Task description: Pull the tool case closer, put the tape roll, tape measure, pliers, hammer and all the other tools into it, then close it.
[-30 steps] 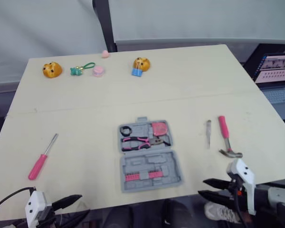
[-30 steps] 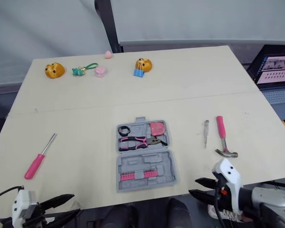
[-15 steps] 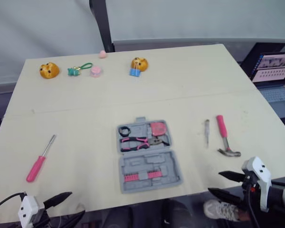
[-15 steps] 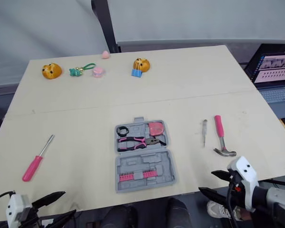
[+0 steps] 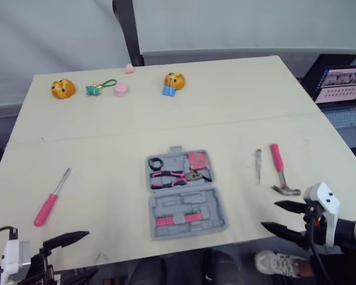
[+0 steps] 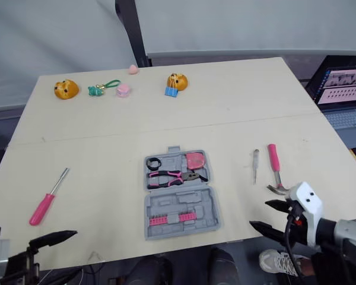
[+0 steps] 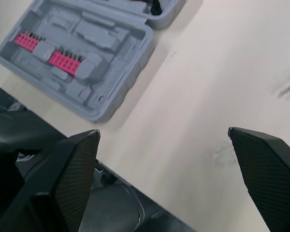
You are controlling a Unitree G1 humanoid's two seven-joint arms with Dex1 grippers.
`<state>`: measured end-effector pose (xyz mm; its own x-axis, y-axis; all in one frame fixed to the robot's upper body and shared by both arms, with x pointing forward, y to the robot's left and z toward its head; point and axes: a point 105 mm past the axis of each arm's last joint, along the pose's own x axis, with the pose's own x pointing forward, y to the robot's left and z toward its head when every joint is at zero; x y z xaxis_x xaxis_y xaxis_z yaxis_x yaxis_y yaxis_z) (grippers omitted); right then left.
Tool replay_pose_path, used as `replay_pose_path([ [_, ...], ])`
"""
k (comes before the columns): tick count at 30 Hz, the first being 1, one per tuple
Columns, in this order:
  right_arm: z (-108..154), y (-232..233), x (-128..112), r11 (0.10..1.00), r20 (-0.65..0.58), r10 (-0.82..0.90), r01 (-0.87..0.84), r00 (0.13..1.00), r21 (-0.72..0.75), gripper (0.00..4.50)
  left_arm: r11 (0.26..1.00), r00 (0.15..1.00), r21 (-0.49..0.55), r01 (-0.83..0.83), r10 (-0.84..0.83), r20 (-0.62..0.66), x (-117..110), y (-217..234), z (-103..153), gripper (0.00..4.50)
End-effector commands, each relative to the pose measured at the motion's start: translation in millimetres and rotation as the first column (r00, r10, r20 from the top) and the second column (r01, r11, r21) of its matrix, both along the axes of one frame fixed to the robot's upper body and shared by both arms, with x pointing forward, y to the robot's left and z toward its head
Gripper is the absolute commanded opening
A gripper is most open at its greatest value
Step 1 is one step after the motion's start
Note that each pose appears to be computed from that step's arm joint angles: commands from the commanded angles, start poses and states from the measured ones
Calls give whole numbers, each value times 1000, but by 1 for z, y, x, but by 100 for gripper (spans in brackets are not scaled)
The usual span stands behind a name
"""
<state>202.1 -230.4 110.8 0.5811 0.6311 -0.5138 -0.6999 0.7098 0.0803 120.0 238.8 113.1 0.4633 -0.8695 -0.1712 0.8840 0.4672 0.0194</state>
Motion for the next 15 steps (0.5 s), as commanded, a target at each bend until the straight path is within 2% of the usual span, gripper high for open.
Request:
replay_pose_path([
  [1,6,7,3,1000,23,10,-10,1000,7,449,997,993,-21,72,-70,92,11,-20,9,450],
  [7,9,16,6,1000,65,-9,10,998,-28,449,994,986,-99,39,-22,167,41,-51,13,450],
  [10,24,15,17,997,115,-58,64,992,-50,449,991,985,-126,42,-20,170,51,-60,20,450],
  [15,37,-11,47,934,183,-288,318,940,-163,449,991,986,-112,68,-49,160,56,-65,20,450],
])
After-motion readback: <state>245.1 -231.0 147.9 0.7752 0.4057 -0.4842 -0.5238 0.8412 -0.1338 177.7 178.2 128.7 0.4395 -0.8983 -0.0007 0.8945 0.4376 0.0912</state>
